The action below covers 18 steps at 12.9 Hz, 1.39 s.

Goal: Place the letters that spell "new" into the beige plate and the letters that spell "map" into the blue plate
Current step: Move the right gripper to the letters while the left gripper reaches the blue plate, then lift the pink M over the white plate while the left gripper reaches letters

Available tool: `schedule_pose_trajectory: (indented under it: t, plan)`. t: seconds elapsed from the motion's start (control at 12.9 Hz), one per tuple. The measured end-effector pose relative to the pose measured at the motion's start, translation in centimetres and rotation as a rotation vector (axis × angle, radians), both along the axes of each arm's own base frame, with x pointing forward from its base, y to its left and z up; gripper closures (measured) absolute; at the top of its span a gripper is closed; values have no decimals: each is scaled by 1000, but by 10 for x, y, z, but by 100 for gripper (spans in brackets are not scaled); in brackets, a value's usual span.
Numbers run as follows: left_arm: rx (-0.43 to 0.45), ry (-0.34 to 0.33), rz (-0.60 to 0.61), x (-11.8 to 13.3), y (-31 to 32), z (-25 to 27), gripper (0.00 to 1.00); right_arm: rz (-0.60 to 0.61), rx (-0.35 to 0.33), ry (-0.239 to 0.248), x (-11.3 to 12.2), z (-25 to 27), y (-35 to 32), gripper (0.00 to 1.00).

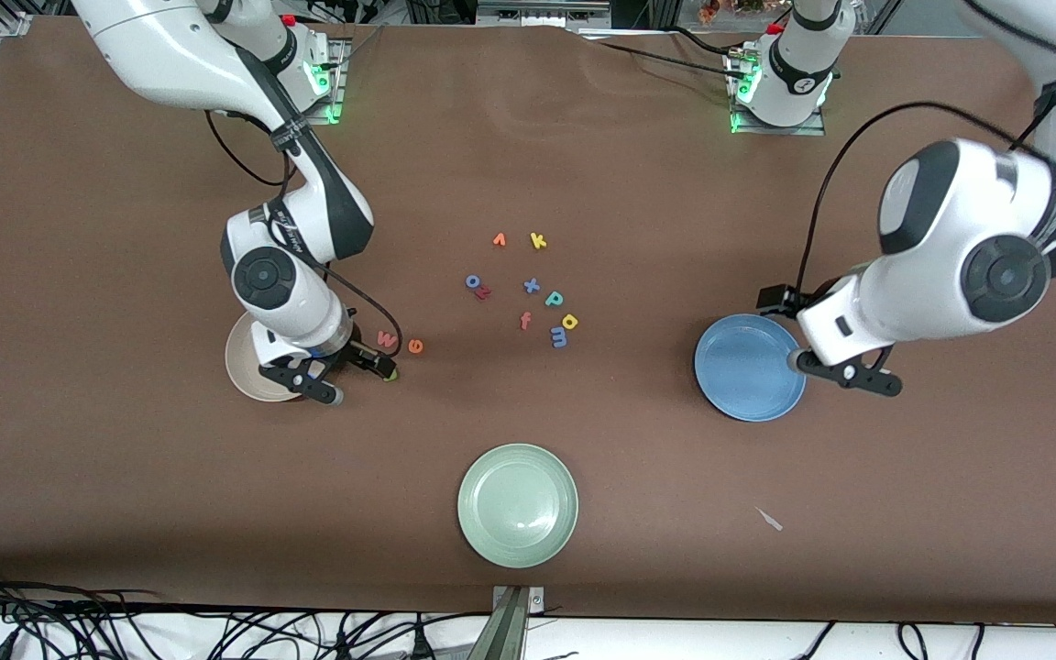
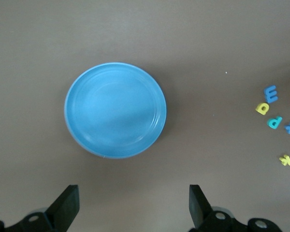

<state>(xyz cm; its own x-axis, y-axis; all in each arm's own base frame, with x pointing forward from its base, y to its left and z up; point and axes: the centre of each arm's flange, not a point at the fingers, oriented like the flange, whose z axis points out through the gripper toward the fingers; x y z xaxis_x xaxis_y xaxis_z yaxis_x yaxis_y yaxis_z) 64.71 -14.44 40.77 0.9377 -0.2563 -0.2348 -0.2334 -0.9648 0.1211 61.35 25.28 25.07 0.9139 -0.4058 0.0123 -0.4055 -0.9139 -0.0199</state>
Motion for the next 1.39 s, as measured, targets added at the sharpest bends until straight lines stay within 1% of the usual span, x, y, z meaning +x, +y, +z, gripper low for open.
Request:
schedule_pose_trajectory:
  t: [0.15, 0.31, 0.46, 0.7, 0.93, 1.16, 1.39]
  plan:
    - [-13, -12, -5, 11, -11, -33, 0, -14, -1, 15, -9, -10, 4, 0]
    - [-18, -10, -4, 16, -13, -50, 0, -37, -6, 35, -20, -24, 2, 0]
    - [-18, -11, -1, 19, -12, -55, 0, -37, -4, 50, -33, -38, 6, 0]
    - [-22, -24, 7, 23, -7, -50, 0, -37, 9, 42, -45, -54, 7, 0]
    - [-22, -31, 12, 25, -4, -47, 0, -34, 10, 39, -47, -62, 7, 0]
    - [-26, -59, 24, 30, 1, -46, 0, -32, 15, 34, -47, -70, 8, 1]
    - [-27, -61, 25, 30, 1, -45, 0, -26, 12, 33, -48, -73, 8, 3]
